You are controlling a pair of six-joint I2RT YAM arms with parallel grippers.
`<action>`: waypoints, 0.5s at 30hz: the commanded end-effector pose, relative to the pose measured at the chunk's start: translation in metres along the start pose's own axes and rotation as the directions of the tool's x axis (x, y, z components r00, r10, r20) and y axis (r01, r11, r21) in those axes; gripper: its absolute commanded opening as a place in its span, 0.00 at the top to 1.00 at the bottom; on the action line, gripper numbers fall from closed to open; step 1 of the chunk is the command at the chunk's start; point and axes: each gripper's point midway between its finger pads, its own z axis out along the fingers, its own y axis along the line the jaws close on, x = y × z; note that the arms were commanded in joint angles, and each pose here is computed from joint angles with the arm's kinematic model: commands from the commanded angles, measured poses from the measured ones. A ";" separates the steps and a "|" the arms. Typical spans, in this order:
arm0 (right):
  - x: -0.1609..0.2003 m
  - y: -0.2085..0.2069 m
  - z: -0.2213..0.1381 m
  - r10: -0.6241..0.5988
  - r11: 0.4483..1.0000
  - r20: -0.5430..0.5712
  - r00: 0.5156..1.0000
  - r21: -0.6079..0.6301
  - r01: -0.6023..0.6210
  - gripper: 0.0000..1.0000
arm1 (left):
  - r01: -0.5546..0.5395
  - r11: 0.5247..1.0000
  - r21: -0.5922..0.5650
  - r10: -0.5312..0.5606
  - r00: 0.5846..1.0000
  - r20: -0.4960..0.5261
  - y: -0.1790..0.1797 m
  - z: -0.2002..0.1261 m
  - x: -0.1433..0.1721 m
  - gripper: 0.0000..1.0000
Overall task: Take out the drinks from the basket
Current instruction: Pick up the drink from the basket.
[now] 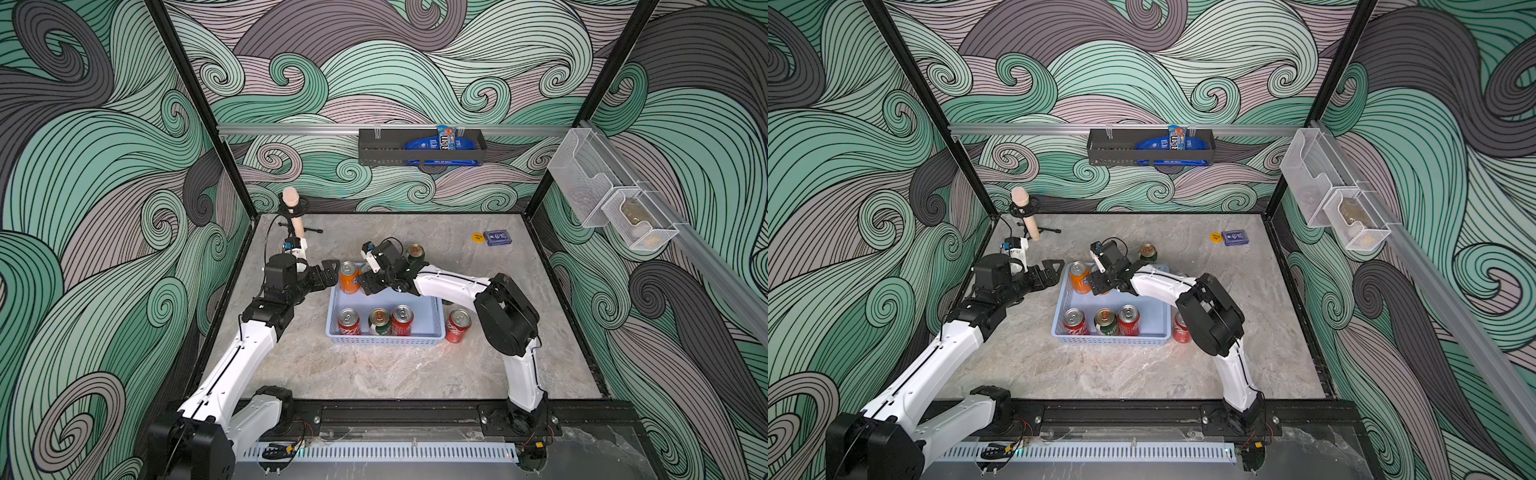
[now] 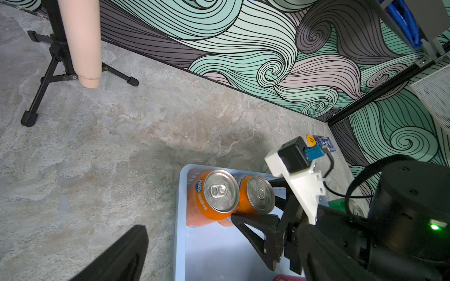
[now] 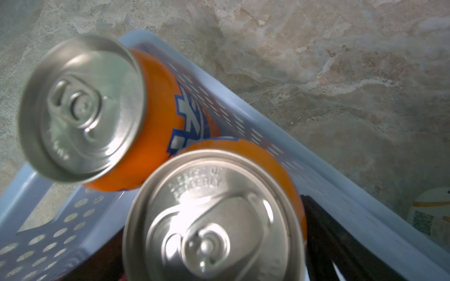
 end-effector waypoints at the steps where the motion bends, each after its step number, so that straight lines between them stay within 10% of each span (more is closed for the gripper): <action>1: -0.013 0.004 -0.008 0.002 1.000 0.035 0.999 -0.005 -0.002 0.20 | -0.023 0.999 0.026 0.022 0.999 0.038 -0.008 -0.003 -0.018 0.01; 15: -0.024 0.006 -0.036 0.025 1.000 0.091 0.996 -0.017 -0.023 0.30 | -0.029 0.998 0.056 0.026 0.998 0.048 -0.013 -0.005 -0.019 0.01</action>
